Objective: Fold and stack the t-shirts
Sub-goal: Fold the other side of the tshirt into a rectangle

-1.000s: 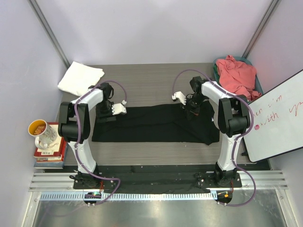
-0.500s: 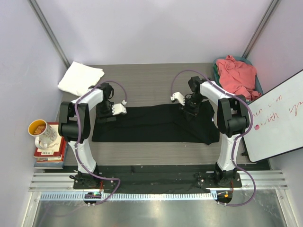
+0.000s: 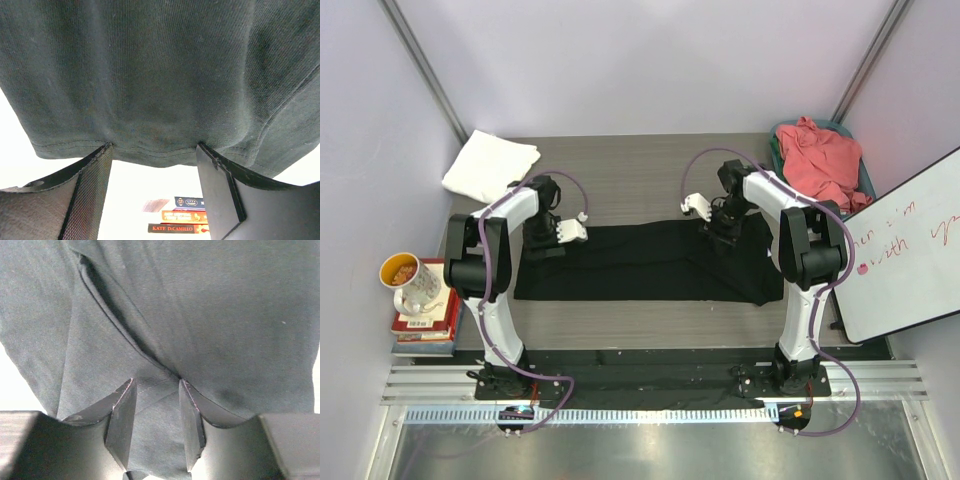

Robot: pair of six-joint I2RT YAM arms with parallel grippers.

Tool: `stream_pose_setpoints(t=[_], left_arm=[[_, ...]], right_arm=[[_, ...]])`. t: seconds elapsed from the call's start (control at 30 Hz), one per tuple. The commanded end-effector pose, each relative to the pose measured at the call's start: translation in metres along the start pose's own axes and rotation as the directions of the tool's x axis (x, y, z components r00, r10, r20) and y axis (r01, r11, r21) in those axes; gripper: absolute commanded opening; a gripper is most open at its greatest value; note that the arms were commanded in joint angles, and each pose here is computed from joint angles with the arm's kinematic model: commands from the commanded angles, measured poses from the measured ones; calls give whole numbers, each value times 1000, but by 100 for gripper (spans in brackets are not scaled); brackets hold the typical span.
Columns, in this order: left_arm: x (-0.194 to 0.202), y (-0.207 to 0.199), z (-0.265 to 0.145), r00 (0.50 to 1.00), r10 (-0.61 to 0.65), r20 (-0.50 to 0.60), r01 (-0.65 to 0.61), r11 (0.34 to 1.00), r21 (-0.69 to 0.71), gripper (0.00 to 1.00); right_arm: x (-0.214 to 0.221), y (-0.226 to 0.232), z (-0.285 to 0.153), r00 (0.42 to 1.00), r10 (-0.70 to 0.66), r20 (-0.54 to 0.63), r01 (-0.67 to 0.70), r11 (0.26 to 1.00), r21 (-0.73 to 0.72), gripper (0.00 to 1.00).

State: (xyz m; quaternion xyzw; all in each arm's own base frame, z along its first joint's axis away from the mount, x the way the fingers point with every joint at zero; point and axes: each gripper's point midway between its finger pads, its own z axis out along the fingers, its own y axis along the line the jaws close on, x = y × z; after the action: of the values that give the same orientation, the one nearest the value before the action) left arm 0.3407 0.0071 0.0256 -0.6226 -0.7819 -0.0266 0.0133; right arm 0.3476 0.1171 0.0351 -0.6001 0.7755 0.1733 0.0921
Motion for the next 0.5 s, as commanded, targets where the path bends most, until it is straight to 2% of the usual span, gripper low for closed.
stream_pose_setpoints(t=[0.0, 0.2, 0.47], left_arm=[[-5, 1, -10, 1000, -8, 19, 8, 1000, -8, 68], [-9, 4, -7, 1000, -15, 25, 15, 1000, -2, 68], [-8, 6, -9, 1000, -1, 17, 2, 1000, -8, 68]], right_arm=[[-27, -20, -39, 996, -36, 77, 25, 991, 128, 48], [-7, -16, -19, 999, -20, 25, 18, 997, 80, 51], [1, -10, 2, 1000, 6, 13, -6, 1000, 9, 50]])
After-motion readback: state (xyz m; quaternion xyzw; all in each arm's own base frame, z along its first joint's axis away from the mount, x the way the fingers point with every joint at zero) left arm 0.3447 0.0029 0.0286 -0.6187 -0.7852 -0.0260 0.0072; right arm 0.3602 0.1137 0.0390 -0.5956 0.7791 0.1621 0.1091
